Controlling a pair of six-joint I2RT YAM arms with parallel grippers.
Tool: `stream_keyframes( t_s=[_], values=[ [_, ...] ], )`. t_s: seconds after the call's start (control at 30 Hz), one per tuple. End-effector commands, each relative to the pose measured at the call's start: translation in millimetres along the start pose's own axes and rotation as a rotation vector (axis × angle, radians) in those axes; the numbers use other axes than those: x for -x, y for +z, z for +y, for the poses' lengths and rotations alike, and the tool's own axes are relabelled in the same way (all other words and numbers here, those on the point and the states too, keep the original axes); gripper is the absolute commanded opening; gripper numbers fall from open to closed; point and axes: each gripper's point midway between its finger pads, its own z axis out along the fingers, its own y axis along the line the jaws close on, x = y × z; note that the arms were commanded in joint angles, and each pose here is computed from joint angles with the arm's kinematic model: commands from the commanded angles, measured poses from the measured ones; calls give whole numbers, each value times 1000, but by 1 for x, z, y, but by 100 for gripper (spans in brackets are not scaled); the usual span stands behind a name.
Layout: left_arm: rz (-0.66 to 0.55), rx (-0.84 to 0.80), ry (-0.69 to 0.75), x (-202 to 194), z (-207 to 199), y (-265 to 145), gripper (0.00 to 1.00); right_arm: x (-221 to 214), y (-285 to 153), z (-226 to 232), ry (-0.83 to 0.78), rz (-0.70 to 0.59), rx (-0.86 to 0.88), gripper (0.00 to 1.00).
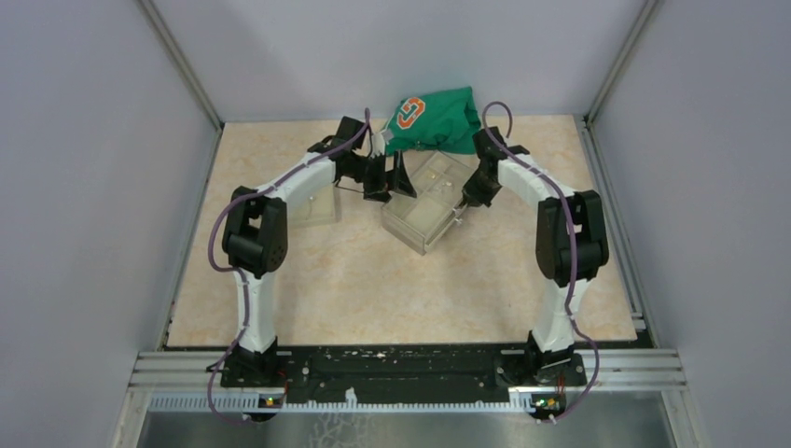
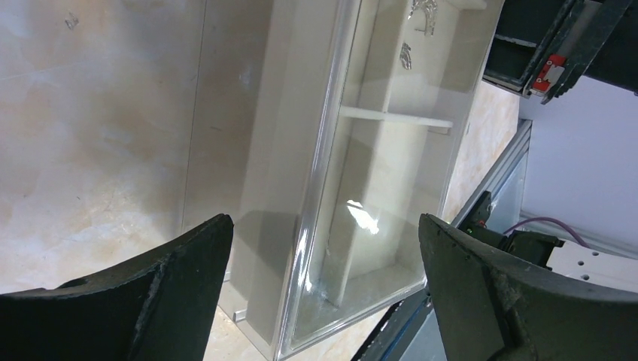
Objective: Organize the mixed jewelry
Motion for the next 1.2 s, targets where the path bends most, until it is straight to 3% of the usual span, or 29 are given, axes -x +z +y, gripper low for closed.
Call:
stream_keyframes(
  t_s=[0.0, 0.03, 0.17, 0.27, 0.37, 0.6, 0.97, 1.17],
  values=[
    [-2, -47, 26, 5, -17, 2, 99, 10, -19, 57, -29, -24, 202, 0],
    [-4, -44, 27, 5, -18, 1, 99, 10, -22, 57, -32, -25, 207, 1],
    [-11, -32, 31, 6, -18, -2, 99, 14, -41, 49, -44, -75, 219, 24],
    [-17, -24, 36, 7, -19, -4, 99, 15, -57, 39, -36, -110, 247, 28],
    [-18, -21, 39, 7, -19, -6, 99, 13, -62, 20, -26, -126, 229, 26],
    [-12, -27, 39, 7, -18, -5, 99, 13, -43, -16, 34, -118, 198, 0],
    [16, -52, 39, 4, -24, 4, 99, 11, -7, 43, 4, -33, 303, 0],
    [33, -43, 56, 2, -32, 9, 99, 23, -24, 71, -11, -60, 377, 0]
  ],
)
